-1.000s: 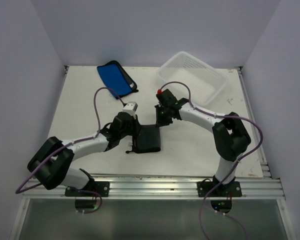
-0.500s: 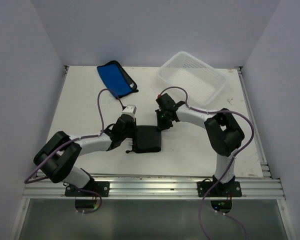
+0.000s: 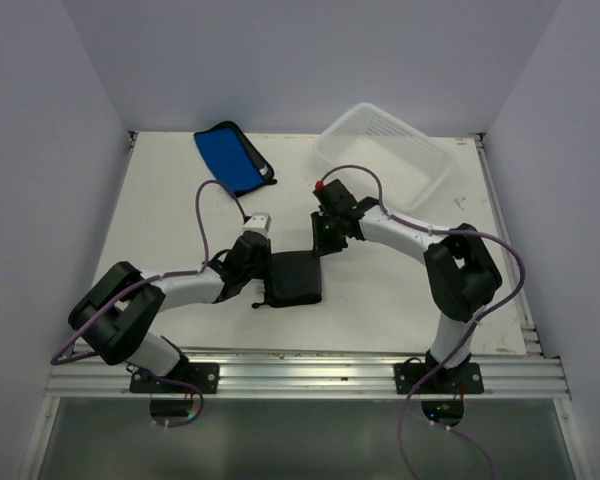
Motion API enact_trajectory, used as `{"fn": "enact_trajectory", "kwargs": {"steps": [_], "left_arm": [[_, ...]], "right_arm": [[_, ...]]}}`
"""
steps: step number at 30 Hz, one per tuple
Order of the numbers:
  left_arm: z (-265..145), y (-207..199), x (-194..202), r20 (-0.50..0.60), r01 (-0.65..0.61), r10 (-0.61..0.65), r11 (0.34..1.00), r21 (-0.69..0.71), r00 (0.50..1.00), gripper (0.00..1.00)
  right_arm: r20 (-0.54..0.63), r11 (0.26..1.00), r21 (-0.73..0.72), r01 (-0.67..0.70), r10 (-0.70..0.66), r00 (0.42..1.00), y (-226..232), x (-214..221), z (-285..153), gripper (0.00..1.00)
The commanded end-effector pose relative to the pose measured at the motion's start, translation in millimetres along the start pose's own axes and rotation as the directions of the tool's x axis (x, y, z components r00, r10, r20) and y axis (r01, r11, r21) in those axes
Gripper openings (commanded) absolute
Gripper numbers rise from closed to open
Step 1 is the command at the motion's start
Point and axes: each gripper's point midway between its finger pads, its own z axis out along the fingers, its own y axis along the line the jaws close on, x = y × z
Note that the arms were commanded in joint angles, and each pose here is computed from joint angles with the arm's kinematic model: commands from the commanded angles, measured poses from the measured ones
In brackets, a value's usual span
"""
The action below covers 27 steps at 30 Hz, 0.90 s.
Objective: Roll the towels
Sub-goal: Fold the towel
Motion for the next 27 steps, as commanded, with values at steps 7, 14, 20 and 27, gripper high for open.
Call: {"fn": "enact_trajectory", "kwargs": {"steps": [7,14,20,27], "left_arm": [[-14.5,-4.7,-12.3,0.038,0.021,-0.022,0.999,0.030,0.999,0.00],[-16.7,-6.0,-16.5,0.044,0.019,-0.020,0.999,0.031,0.999,0.00],[-14.7,-3.7,-14.6,0.039,0.019,-0.019,1.000,0.018,0.999,0.00],[-11.3,-1.9,-12.5,0.029,0.009,-0.009,1.000,0.005,1.000,0.00]], "right_arm": [[0.050,0.995,-0.040,0.090,-0.088,0.995,24.7,21.8,-44.5,0.19],[-0.005,0.997,-0.034,0.063,-0.063,0.998,13.2,62.8,-24.0,0.14],[-0.083,0.999,-0.031,0.042,-0.045,0.996,2.7,93.4,5.4,0.13],[-0.065,0.998,-0.022,0.053,-0.054,0.996,4.9,85.8,-0.2,0.13]]}}
